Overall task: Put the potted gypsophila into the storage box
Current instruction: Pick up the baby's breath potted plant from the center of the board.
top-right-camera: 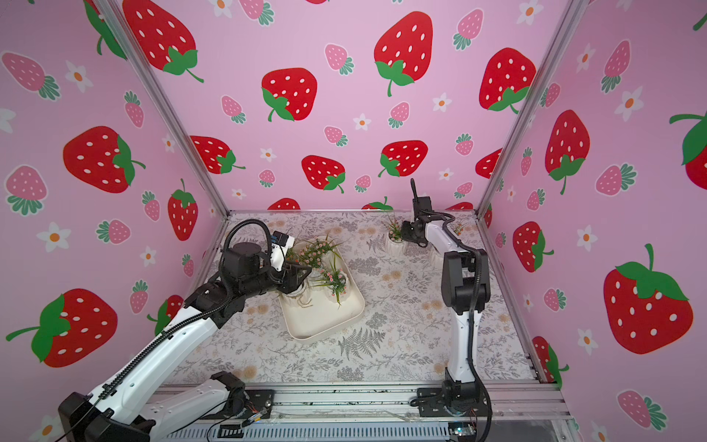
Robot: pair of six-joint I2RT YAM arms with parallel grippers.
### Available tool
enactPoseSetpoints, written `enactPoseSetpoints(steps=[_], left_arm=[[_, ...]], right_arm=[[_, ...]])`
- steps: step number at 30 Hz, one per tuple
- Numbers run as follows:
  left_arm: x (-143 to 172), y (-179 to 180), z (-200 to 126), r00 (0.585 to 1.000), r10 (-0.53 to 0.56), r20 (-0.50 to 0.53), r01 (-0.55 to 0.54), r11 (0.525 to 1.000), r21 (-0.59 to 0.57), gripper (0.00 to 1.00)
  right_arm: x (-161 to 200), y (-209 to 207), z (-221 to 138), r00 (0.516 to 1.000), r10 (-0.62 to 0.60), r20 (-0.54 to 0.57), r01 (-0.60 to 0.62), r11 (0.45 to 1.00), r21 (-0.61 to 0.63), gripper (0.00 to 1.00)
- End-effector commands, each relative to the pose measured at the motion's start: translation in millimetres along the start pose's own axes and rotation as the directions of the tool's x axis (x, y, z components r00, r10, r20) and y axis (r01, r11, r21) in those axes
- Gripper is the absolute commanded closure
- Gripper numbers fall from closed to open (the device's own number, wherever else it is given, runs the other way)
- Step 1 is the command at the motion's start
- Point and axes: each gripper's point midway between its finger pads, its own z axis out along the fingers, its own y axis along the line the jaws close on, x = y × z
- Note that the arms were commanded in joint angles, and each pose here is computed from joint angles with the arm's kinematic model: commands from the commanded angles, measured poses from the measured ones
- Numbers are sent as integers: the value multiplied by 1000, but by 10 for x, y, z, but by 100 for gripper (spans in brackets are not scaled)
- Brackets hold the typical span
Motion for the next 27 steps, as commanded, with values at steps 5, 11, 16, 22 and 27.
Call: enactPoseSetpoints(steps=[5, 11, 16, 22, 27], left_arm=[[-77, -27, -51, 999, 29, 28, -29, 1000, -1, 47], [-60, -16, -38, 1000, 9, 6, -9, 1000, -6, 46], [-59, -18, -31, 1000, 4, 0, -4, 1000, -4, 46], [-61, -10, -35, 1000, 5, 0, -5, 1000, -9, 46], [-58, -10, -36, 1000, 5, -1, -5, 1000, -10, 46]], right_arm=[[40, -100, 90, 1000, 0, -24, 1, 999, 35, 81], [98, -122, 135, 999, -4, -41, 6, 999, 40, 87], [90, -108, 68, 1000, -11, -23, 12, 999, 32, 93], [58, -66, -49, 1000, -7, 4, 7, 1000, 18, 99], [20, 4, -204, 999, -16, 31, 16, 1000, 2, 100]])
